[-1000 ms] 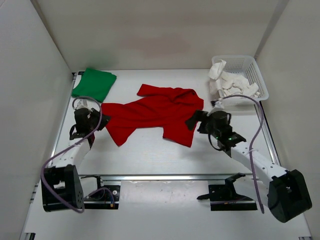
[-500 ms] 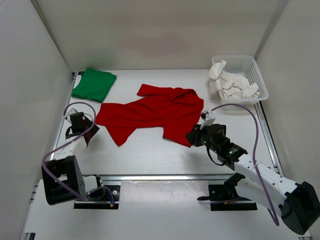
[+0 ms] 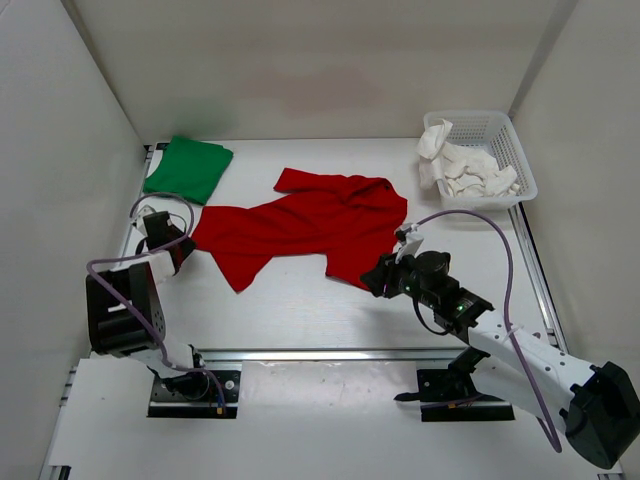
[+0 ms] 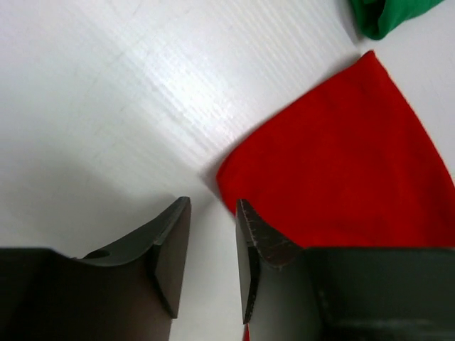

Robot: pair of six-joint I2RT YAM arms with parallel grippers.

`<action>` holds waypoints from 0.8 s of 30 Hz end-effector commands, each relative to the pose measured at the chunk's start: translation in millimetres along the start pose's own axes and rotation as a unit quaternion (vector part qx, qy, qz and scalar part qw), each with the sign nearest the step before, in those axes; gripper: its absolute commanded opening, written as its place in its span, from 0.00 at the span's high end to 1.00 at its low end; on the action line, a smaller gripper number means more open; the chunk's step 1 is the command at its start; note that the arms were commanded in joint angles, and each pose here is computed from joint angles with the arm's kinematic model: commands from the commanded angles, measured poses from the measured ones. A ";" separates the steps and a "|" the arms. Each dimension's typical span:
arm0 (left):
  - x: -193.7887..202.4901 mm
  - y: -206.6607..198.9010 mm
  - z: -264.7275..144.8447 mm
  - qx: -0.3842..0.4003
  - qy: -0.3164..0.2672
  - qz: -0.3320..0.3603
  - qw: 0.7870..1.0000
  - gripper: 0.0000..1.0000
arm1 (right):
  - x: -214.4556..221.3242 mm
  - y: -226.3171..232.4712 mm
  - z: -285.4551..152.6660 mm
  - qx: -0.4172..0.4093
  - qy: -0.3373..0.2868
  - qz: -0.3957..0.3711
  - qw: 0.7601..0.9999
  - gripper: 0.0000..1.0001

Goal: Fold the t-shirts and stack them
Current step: Flatten out the tshirt

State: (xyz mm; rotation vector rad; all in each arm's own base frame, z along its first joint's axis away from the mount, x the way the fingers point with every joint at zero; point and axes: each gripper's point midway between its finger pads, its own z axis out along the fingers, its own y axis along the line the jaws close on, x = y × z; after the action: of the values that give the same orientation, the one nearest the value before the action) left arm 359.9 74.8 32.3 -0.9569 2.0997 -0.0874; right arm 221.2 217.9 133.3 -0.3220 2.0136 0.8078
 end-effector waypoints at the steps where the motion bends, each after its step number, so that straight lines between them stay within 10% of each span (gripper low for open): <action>1: -26.7 -22.9 10.9 0.027 -0.024 -0.004 0.999 0.58 | -12.1 5.2 0.6 -0.011 -0.029 0.012 0.999 0.63; 24: -19.1 -12.0 28.4 -0.043 0.041 0.010 0.998 0.64 | -52.0 -1.0 -20.0 -0.005 -0.093 0.032 0.995 0.60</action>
State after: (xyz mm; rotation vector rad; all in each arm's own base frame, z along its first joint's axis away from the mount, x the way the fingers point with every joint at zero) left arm 395.7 82.2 27.7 -0.9854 2.1780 -0.0662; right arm 233.2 200.5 161.3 -0.1921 1.9186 0.8313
